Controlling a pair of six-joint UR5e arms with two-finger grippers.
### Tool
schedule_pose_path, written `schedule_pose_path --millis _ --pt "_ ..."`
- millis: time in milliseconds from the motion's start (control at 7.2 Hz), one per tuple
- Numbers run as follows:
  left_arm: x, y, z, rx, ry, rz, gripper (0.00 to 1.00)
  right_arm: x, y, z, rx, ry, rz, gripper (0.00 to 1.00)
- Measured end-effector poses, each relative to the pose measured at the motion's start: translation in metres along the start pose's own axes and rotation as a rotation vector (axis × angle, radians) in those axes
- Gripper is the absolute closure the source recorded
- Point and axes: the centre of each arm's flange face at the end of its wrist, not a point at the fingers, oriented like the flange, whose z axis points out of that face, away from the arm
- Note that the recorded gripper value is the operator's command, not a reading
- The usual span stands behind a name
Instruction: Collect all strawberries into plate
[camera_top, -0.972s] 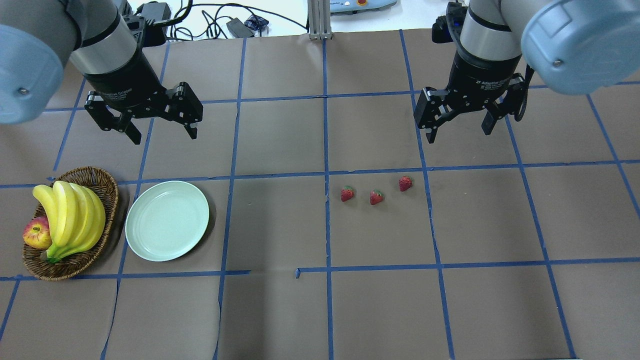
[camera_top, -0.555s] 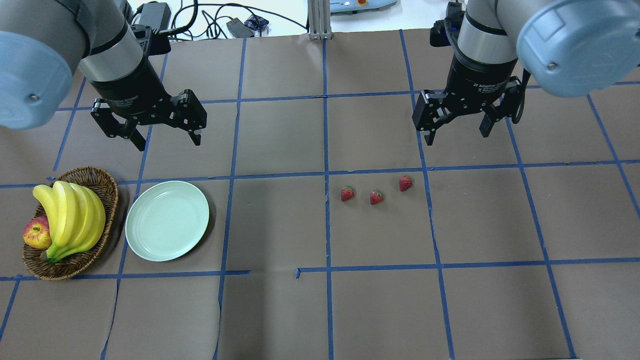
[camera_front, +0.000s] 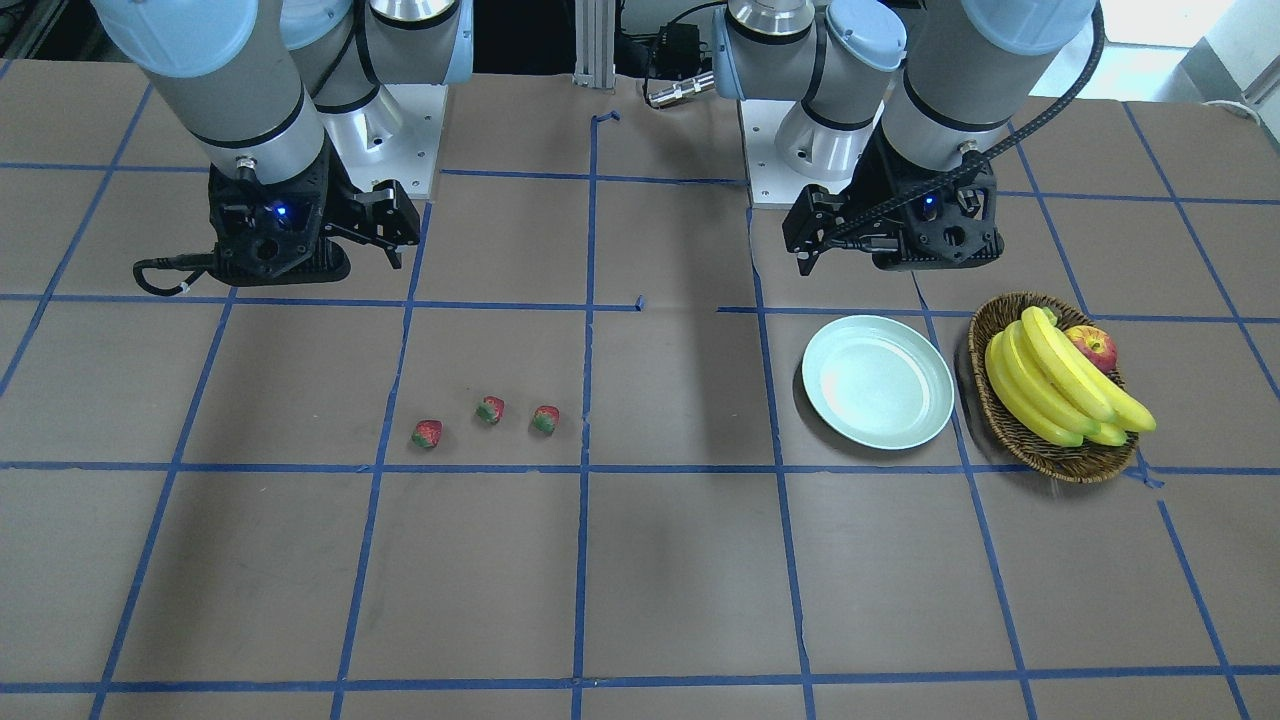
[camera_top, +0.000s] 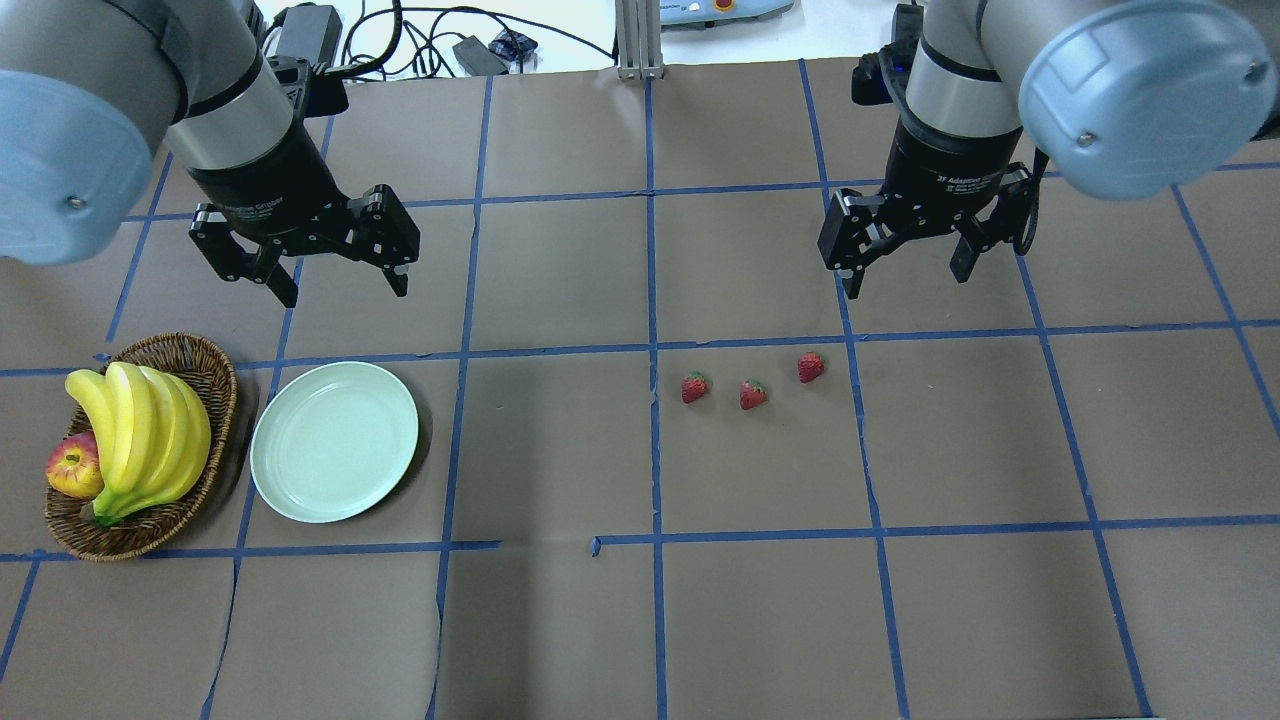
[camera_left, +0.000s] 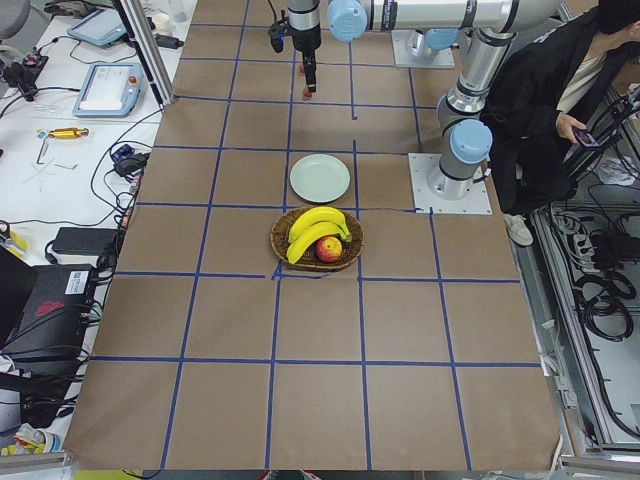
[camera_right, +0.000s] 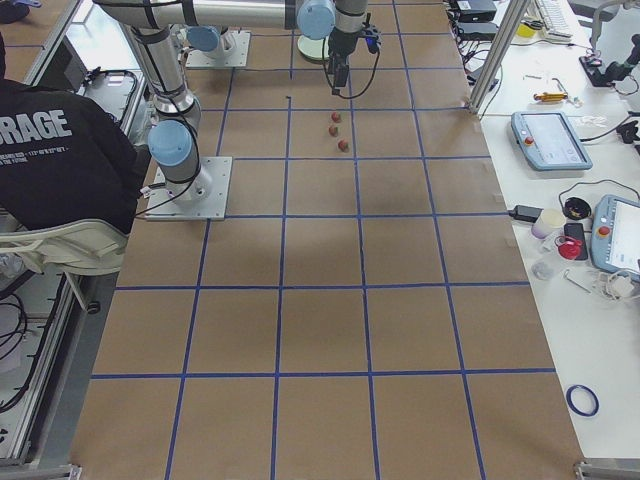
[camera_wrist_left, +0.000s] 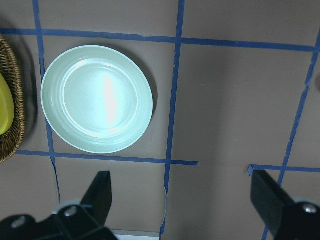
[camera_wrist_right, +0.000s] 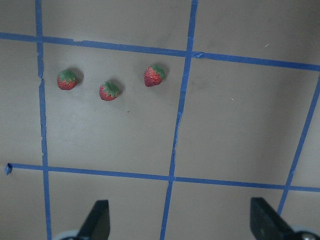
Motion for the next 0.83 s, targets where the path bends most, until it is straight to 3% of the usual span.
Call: schedule_pose_path --millis 555,833 --pt "0.000 0.000 -0.002 0.004 -0.004 -0.001 0.00 0.004 -0.012 0.015 -0.030 -0.010 0.007 0.00" --pt "0.000 0.000 0.000 0.000 0.002 -0.002 0.00 0.004 -0.029 0.029 -0.003 -0.002 0.032 0.00"
